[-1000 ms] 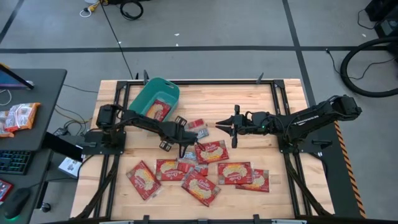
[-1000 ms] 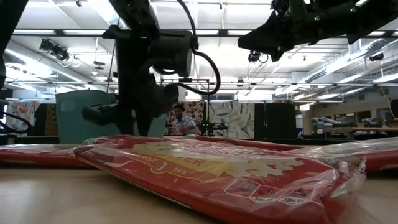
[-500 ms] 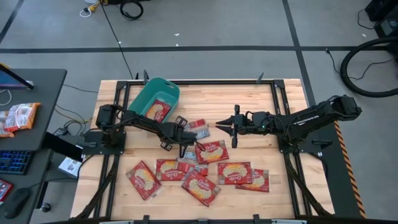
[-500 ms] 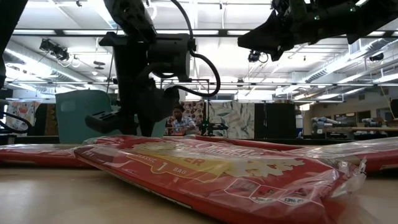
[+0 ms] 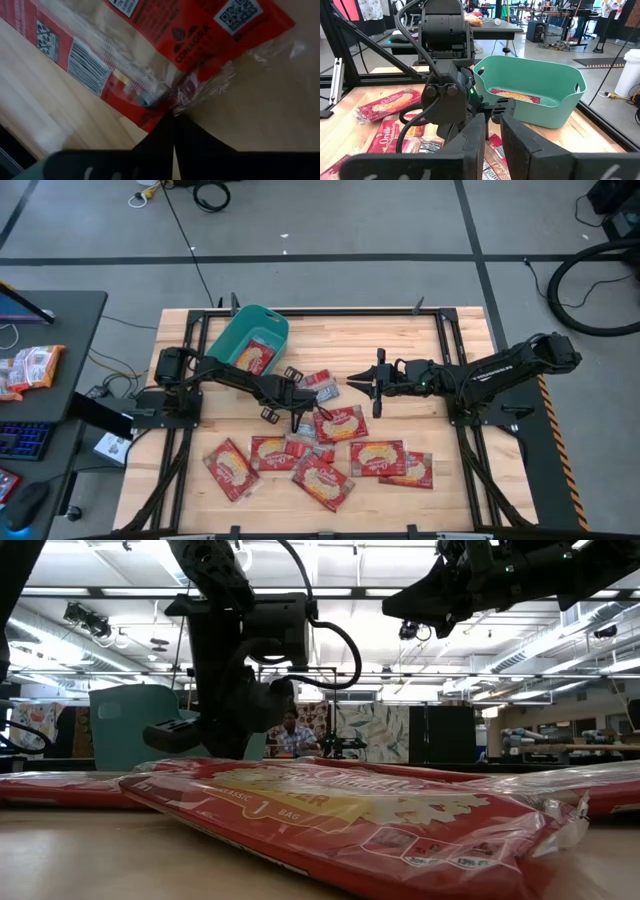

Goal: Sort popcorn bags into baskets
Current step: Put the red popcorn bag into the green bin

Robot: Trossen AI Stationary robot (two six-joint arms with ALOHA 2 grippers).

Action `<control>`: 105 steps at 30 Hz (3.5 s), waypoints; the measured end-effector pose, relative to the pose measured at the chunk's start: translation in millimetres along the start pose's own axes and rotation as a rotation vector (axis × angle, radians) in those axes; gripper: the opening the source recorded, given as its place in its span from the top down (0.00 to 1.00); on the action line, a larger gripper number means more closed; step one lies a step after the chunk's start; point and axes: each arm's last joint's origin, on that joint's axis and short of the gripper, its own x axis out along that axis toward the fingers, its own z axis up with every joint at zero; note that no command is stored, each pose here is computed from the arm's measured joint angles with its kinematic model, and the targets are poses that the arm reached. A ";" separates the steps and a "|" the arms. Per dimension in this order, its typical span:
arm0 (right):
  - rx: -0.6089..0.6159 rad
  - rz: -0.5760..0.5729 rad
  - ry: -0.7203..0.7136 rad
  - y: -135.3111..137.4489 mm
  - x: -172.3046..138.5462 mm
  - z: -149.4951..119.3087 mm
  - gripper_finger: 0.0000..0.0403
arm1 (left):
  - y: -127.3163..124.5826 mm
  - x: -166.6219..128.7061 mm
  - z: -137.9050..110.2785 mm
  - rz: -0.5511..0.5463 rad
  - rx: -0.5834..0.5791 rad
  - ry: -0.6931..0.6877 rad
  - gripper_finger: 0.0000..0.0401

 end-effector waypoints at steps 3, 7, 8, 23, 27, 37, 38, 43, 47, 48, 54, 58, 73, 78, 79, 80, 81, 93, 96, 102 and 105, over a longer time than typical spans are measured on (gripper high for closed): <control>0.000 0.000 0.000 0.0 0.0 0.0 0.84 | 0.2 -0.4 -0.1 0.000 -0.001 0.000 0.99; 0.000 0.000 0.001 0.0 0.0 0.0 0.84 | 5.1 -12.4 -3.4 0.005 -0.021 -0.036 0.99; 0.000 0.000 0.000 0.0 0.0 0.0 0.84 | 8.1 -17.1 -4.3 0.017 -0.035 -0.053 0.99; 0.000 -0.001 0.000 0.0 0.0 0.0 0.84 | 61.3 -92.3 -58.9 0.070 -0.420 -0.329 1.00; 0.000 -0.001 0.000 0.0 0.0 0.0 0.84 | 72.0 -109.1 -75.2 0.084 -0.511 -0.410 1.00; 0.000 -0.001 0.002 0.0 0.0 -0.2 0.84 | 83.3 -140.7 -110.9 0.153 -0.640 -0.505 1.00; 0.000 0.000 0.003 0.0 0.0 -0.3 0.84 | 83.8 -143.7 -114.7 0.159 -0.652 -0.512 1.00; 0.000 -0.001 0.002 0.0 0.0 -0.2 0.84 | 84.0 -158.5 -136.0 0.205 -0.705 -0.520 1.00; 0.002 -0.001 0.002 0.0 0.0 -0.2 0.84 | 83.1 -166.5 -155.2 0.241 -0.770 -0.491 1.00; 0.002 -0.001 0.002 0.0 0.0 -0.2 0.84 | 82.7 -168.1 -159.7 0.243 -0.789 -0.488 1.00; 0.003 -0.001 0.000 0.0 0.0 0.0 0.84 | 78.2 -176.6 -183.2 0.276 -0.910 -0.444 1.00; 0.003 -0.002 -0.001 0.0 0.0 0.1 0.84 | 71.8 -177.2 -196.3 0.264 -0.978 -0.374 1.00; 0.006 -0.002 -0.019 -0.1 0.0 1.9 0.84 | 45.6 -165.7 -213.2 -0.018 -1.090 -0.122 1.00; 0.004 -0.002 -0.020 -0.1 0.0 2.0 0.84 | 42.4 -158.9 -211.7 -0.109 -1.094 -0.033 1.00; 0.004 -0.002 -0.021 -0.1 0.0 2.0 0.84 | 41.6 -157.2 -211.4 -0.125 -1.094 -0.009 1.00; 0.004 -0.001 -0.021 0.0 0.0 2.1 0.84 | 41.4 -155.3 -210.5 -0.139 -1.091 0.014 1.00; 0.002 -0.002 -0.021 -0.1 0.0 2.1 0.84 | 41.4 -153.4 -209.4 -0.150 -1.085 0.034 1.00; -0.003 -0.002 -0.023 -0.1 0.0 2.2 0.84 | 38.1 -144.4 -205.8 -0.250 -1.026 0.165 1.00; -0.003 -0.002 -0.023 0.0 0.0 2.3 0.84 | 38.2 -144.3 -205.7 -0.248 -1.025 0.164 1.00; -0.003 -0.002 -0.023 -0.1 0.0 2.3 0.84 | 37.1 -144.9 -206.9 -0.253 -1.009 0.180 1.00; -0.003 -0.001 -0.023 -0.1 0.0 2.3 0.84 | 36.9 -150.0 -209.6 -0.261 -1.002 0.200 1.00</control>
